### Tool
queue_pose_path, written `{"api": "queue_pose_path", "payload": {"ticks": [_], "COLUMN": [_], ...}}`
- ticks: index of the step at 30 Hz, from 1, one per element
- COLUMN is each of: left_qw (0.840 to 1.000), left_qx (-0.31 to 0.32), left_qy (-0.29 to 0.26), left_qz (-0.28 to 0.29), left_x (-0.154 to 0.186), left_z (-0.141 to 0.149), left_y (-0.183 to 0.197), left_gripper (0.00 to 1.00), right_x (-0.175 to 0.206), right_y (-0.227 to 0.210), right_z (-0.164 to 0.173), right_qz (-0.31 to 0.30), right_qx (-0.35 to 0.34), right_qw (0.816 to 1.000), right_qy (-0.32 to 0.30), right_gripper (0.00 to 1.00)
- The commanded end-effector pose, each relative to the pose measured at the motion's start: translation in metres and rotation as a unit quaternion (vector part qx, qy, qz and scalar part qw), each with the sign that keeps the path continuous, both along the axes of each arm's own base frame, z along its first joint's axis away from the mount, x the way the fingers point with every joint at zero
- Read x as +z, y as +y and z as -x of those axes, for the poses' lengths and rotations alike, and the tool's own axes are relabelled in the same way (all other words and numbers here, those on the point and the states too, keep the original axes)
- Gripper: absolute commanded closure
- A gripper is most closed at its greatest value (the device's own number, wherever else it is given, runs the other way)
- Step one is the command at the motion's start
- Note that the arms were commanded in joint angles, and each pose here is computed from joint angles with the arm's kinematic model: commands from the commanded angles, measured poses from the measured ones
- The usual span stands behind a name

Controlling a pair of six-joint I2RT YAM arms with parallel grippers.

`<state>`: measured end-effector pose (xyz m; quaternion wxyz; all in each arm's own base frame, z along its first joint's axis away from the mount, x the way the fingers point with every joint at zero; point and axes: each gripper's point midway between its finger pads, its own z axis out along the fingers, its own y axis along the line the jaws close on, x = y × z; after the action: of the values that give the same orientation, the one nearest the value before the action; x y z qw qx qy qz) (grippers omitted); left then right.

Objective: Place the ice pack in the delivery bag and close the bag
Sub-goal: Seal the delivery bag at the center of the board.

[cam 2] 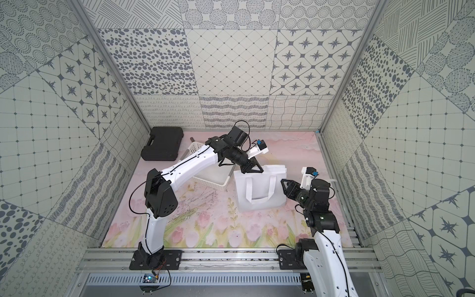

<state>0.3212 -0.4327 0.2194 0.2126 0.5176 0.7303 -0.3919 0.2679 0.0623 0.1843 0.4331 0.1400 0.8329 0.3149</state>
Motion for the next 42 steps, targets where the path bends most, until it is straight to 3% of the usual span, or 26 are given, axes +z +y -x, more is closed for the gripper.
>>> {"api": "queue_pose_path", "payload": {"ticks": [1,10,16,22,24,28,42], "left_qw": [0.999,0.998,0.998,0.999,0.999,1.0,0.999], "left_qx": [-0.009,-0.014,-0.008,0.003,0.006,0.009,0.022], "left_qy": [0.017,0.007,0.004,-0.002,-0.002,0.003,-0.008], "left_qz": [-0.04,-0.057,-0.06,-0.052,-0.044,-0.014,0.029], "left_x": [-0.013,-0.022,-0.021,-0.016,-0.01,0.01,0.034], "left_z": [0.015,0.017,0.015,0.011,0.01,0.009,-0.012], "left_y": [0.011,0.012,0.012,0.01,0.008,0.0,-0.037], "left_gripper": [0.87,0.92,1.0,0.99,0.73,0.57,0.55], "right_x": [0.019,0.025,0.024,0.023,0.024,0.027,0.025], "right_y": [0.0,0.011,0.013,0.014,0.014,0.017,0.033], "right_z": [-0.021,-0.049,-0.046,-0.043,-0.043,-0.043,-0.04], "right_qz": [-0.003,-0.021,-0.018,-0.015,-0.015,-0.014,-0.007], "right_qx": [0.003,0.041,0.048,0.051,0.052,0.059,0.084], "right_qw": [0.999,0.997,0.997,0.997,0.996,0.996,0.994], "right_qy": [-0.053,-0.062,-0.064,-0.063,-0.065,-0.069,-0.069], "right_gripper": [0.59,0.68,0.68,0.69,0.71,0.72,0.77]}}
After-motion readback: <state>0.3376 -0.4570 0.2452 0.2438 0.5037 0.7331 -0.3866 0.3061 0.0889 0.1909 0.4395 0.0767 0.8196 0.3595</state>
